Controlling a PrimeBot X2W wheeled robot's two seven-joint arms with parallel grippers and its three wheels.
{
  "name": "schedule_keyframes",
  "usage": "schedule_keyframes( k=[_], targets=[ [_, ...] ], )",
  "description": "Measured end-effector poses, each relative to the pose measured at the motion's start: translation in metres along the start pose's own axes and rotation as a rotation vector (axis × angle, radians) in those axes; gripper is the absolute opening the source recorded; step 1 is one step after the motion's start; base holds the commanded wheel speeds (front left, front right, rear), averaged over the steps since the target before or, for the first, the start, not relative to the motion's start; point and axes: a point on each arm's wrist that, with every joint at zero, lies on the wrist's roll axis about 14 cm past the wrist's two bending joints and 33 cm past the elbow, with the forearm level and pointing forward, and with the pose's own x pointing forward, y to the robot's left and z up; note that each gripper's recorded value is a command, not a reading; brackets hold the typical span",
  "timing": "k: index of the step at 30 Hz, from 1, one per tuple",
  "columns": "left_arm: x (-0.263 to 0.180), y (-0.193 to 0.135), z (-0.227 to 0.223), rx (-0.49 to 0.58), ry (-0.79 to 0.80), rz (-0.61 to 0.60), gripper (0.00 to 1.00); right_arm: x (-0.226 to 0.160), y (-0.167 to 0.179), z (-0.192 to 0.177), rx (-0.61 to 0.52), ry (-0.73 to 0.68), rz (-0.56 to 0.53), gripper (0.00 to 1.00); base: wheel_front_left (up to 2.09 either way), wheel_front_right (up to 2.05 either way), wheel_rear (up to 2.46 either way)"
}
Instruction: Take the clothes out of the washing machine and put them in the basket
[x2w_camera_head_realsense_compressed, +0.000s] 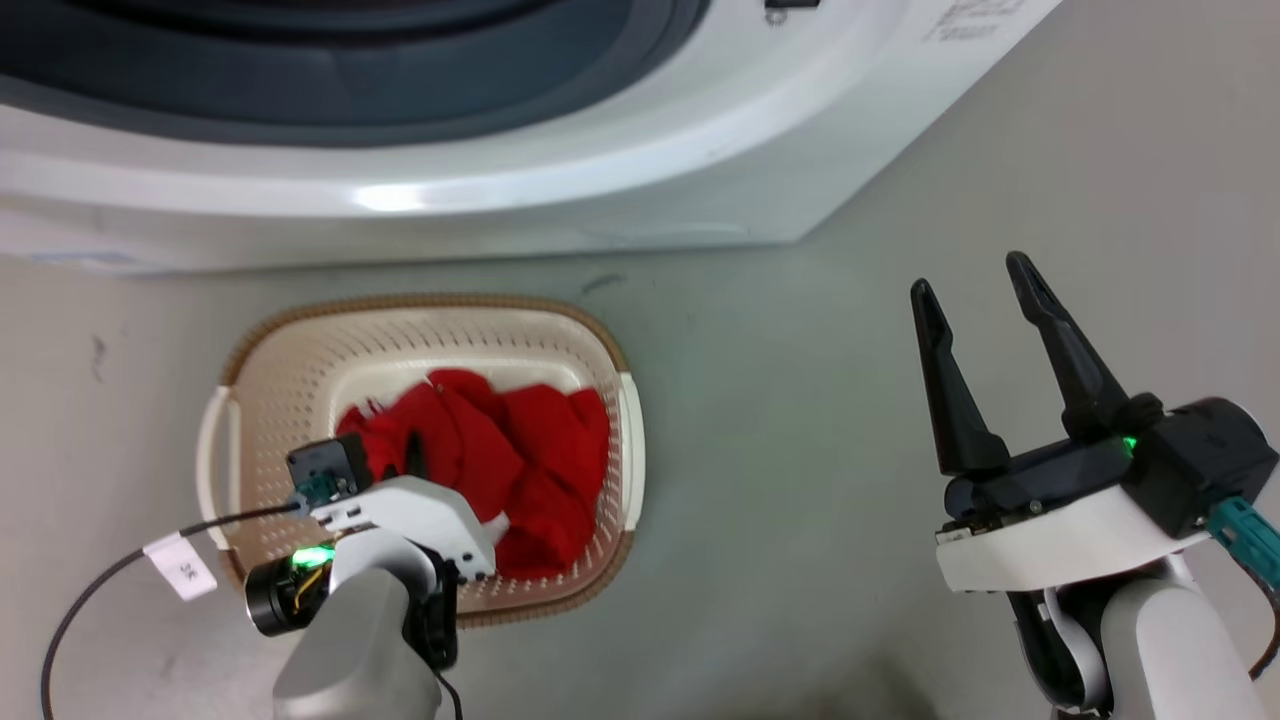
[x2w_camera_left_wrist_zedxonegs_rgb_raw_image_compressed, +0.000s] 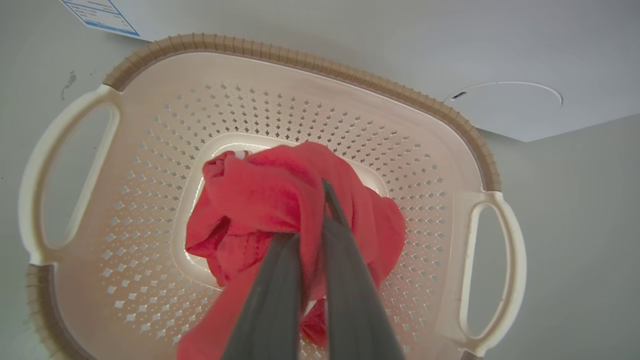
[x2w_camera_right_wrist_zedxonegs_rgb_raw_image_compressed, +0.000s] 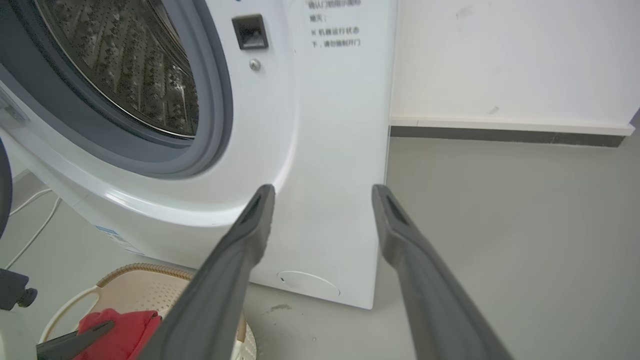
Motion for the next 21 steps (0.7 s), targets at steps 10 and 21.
schedule_keyframes(
  k=[10, 21],
  targets=[
    [0.043, 0.024, -0.097, -0.044, 0.341, 0.153, 0.0, 0.014, -0.025, -0.083, 0.025, 0.16, -0.04, 1.0, 0.0, 0.0, 0.0],
    [0.041, 0.023, -0.078, -0.046, 0.296, 0.126, 1.0, 0.009, -0.028, -0.08, 0.025, 0.144, -0.054, 1.0, 0.0, 0.0, 0.0]
  ],
)
